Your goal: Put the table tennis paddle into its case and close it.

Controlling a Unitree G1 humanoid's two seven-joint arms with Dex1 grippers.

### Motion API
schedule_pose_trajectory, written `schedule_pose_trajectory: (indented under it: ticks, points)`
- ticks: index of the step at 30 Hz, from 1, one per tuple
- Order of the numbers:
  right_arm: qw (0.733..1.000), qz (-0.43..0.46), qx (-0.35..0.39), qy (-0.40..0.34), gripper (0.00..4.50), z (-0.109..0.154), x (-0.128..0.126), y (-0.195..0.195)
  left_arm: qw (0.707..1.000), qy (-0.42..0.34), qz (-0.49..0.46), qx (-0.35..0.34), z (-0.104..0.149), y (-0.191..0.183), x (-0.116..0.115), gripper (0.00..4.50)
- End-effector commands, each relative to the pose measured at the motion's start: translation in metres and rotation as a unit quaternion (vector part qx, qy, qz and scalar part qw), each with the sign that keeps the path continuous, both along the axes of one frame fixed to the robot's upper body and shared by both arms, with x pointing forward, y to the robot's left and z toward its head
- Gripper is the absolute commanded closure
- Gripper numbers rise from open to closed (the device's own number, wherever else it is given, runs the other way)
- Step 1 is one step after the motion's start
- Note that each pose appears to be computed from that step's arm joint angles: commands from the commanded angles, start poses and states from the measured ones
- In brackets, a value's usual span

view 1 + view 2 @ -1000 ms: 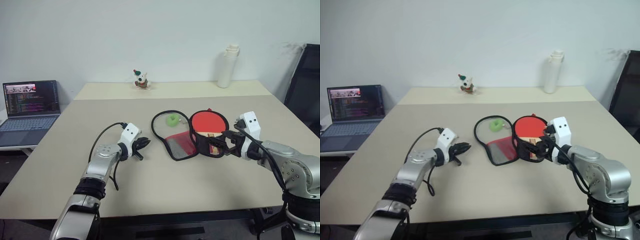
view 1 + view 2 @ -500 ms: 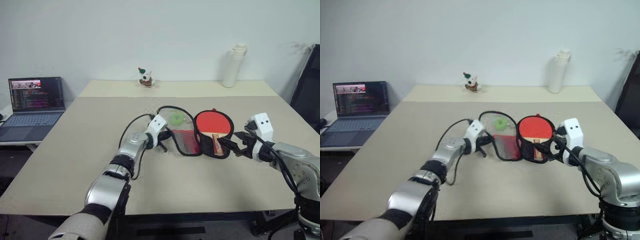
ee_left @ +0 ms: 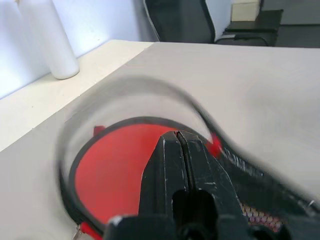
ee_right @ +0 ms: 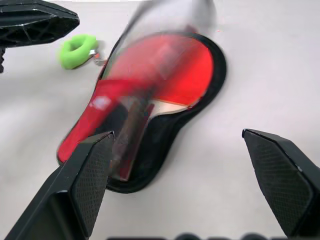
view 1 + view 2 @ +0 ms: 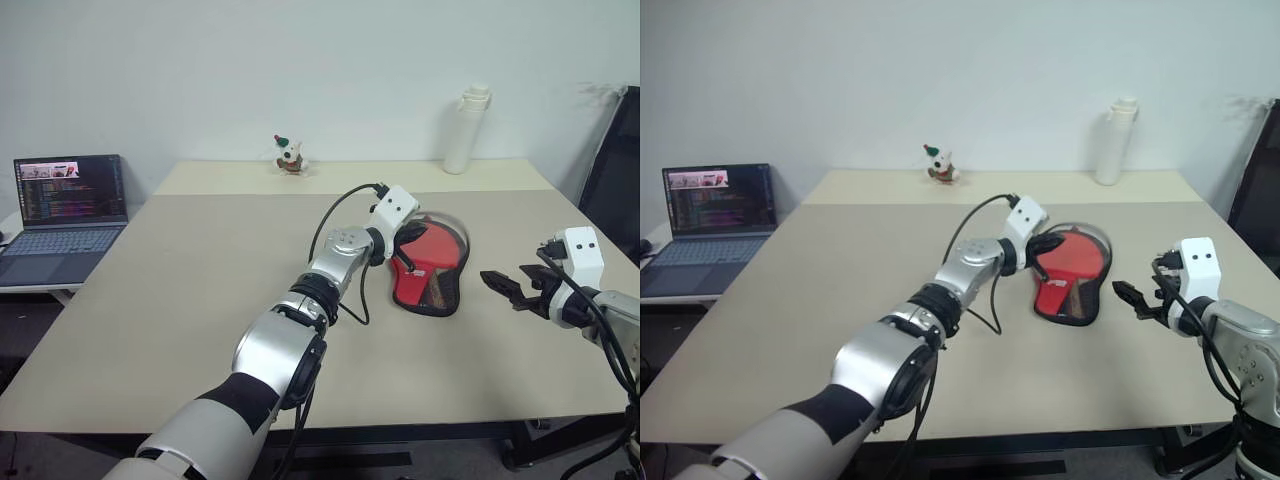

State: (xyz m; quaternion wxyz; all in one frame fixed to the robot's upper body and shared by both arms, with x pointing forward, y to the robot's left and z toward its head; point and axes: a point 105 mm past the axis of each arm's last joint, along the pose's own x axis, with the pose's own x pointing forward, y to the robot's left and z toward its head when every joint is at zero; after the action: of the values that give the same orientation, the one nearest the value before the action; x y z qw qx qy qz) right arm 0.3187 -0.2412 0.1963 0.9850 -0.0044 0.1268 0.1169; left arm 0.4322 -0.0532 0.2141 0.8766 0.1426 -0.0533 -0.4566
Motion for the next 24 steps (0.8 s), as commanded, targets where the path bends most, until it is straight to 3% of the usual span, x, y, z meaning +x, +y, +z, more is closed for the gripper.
schedule_pose_trajectory:
  ticks: [1,9,16,24]
  points:
    - [1.000,-0.006,-0.006,-0.024,0.00,0.008,0.008,-0.003,0.999,-0.038,0.001,-0.033,0.017,0.023,0.004,4.47]
    - [0.999,-0.011,0.040,-0.018,0.00,0.005,0.036,-0.010,0.997,-0.027,0.003,-0.077,-0.015,0.092,-0.010,4.47]
    - [0.997,0.011,0.072,0.021,0.00,-0.017,0.084,0.003,0.987,0.006,0.042,-0.154,0.007,0.135,-0.051,4.47]
    - [0.996,0.026,0.026,0.075,0.00,-0.065,0.106,0.008,0.983,0.018,0.090,-0.159,0.014,0.160,-0.061,4.47]
